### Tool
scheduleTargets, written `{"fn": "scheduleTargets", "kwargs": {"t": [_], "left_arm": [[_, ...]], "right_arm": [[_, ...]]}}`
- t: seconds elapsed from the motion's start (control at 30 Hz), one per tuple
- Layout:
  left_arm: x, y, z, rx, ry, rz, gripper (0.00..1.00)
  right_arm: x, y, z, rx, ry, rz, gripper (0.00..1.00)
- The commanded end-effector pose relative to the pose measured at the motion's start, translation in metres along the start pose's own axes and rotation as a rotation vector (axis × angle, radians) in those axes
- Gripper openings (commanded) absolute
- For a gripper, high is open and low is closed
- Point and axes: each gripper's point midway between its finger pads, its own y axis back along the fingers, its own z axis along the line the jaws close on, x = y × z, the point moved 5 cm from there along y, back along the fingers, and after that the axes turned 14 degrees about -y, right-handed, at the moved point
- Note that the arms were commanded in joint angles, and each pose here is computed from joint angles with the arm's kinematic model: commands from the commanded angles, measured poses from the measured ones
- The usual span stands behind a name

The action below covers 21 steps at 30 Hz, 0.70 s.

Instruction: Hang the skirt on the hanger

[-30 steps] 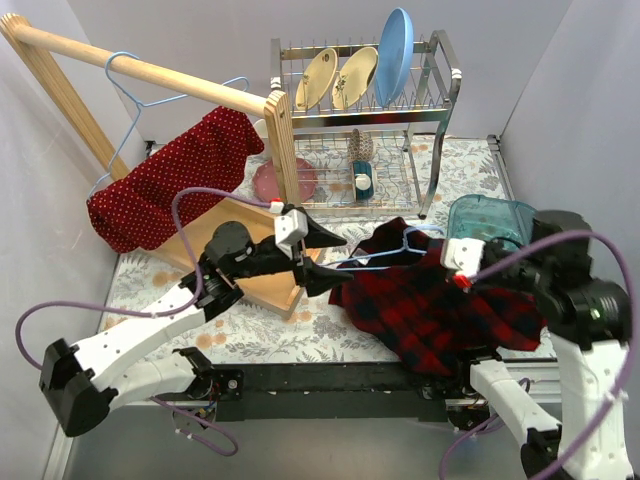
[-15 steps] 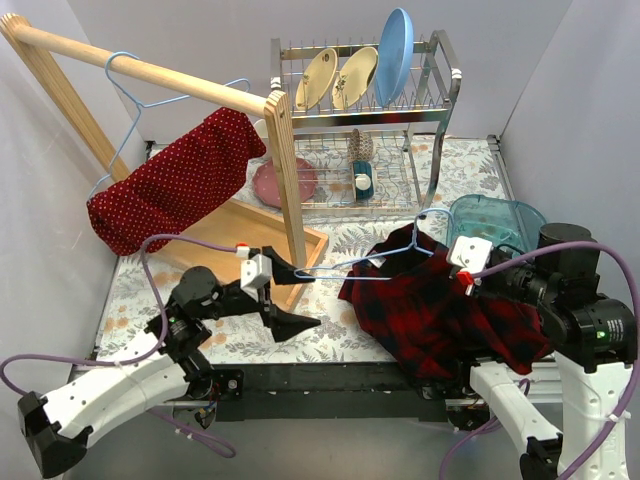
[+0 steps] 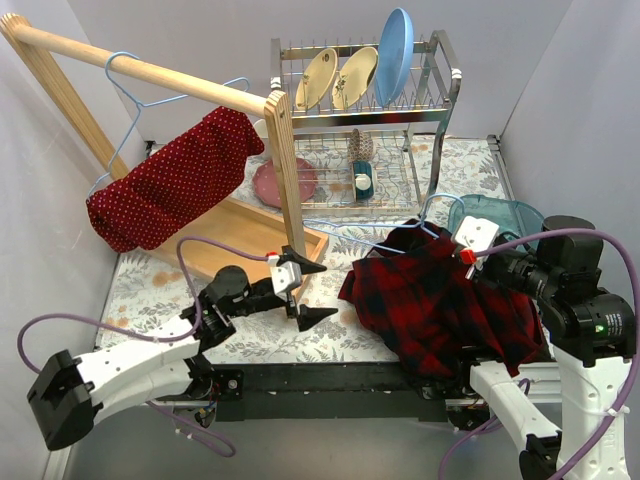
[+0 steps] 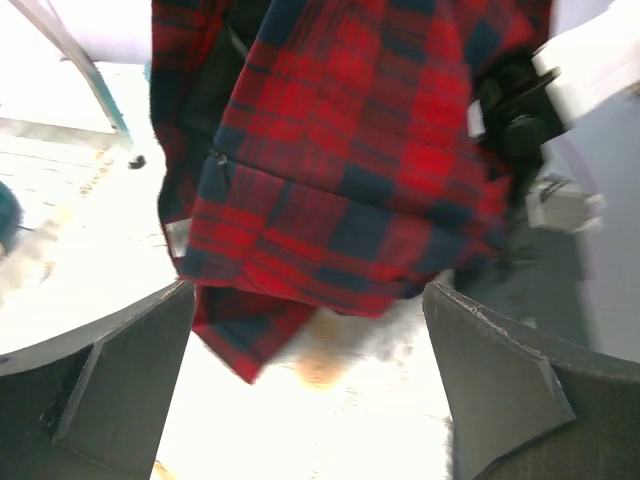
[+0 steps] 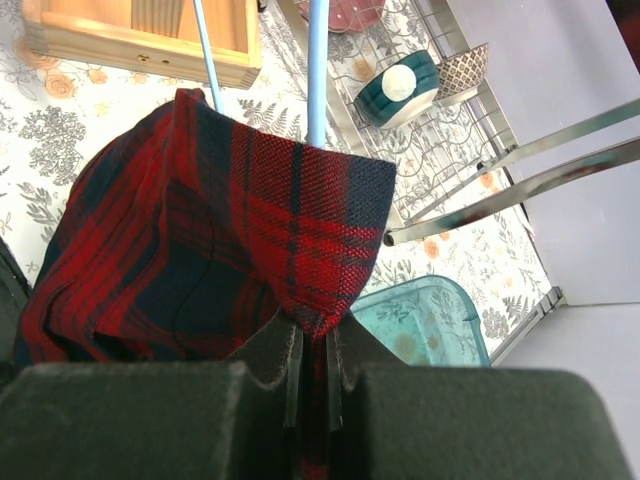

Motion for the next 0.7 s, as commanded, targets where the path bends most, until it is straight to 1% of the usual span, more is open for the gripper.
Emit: {"fn": "scheduleTargets", "kwargs": {"t": [0.0, 0.03, 0.07, 0.13, 0.17, 0.23, 0.27, 0.37, 0.4, 0.43, 0.57, 0.6, 0.67], "left_arm": [[-0.007, -0.021, 0.024, -0.060, -0.235, -0.068, 0.98], [0.003, -0.029, 0.025, -0.045, -0.225, -0.036, 0.98], [0.005, -0.035, 0.027, -0.034, -0.232, -0.029, 0.98], [0.001, -0.044, 0.035, -0.059, -0.257, -0.036, 0.98], [0.008, -0.049, 0.038, -0.064, -0.260, -0.024, 0.98], [0.004, -0.059, 0.046, -0.071, -0.286, -0.016, 0.98], [0.013, -0.065, 0.044, -0.042, -0.277, 0.012, 0.98], [0.011, -0.076, 0.047, -0.013, -0.293, -0.010, 0.98], [0.017, -0.080, 0.047, 0.008, -0.292, -0.001, 0.98], [0.013, -0.083, 0.045, 0.055, -0.298, -0.030, 0.98], [0.027, -0.092, 0.041, 0.183, -0.259, -0.013, 0.98], [0.029, -0.093, 0.039, 0.197, -0.251, -0.012, 0.97], [0.039, -0.095, 0.035, 0.232, -0.224, 0.007, 0.89]], "right_arm": [[-0.028, 0.013, -0.010, 0.086, 0.062, -0.108, 0.01], [-0.028, 0.014, -0.009, 0.083, 0.064, -0.108, 0.01], [-0.028, 0.014, -0.009, 0.081, 0.066, -0.108, 0.01], [-0.028, 0.015, -0.007, 0.073, 0.072, -0.111, 0.01], [-0.027, 0.015, -0.006, 0.067, 0.073, -0.111, 0.01], [-0.026, 0.015, -0.003, 0.057, 0.075, -0.110, 0.01], [-0.026, 0.015, -0.003, 0.055, 0.077, -0.112, 0.01], [-0.025, 0.016, -0.001, 0.046, 0.083, -0.109, 0.01], [-0.024, 0.015, 0.000, 0.044, 0.082, -0.107, 0.01], [-0.024, 0.016, 0.000, 0.043, 0.084, -0.108, 0.01], [-0.022, 0.016, 0.001, 0.045, 0.082, -0.101, 0.01], [-0.022, 0.017, 0.001, 0.050, 0.085, -0.102, 0.01], [-0.021, 0.016, 0.002, 0.048, 0.084, -0.102, 0.01]]}}
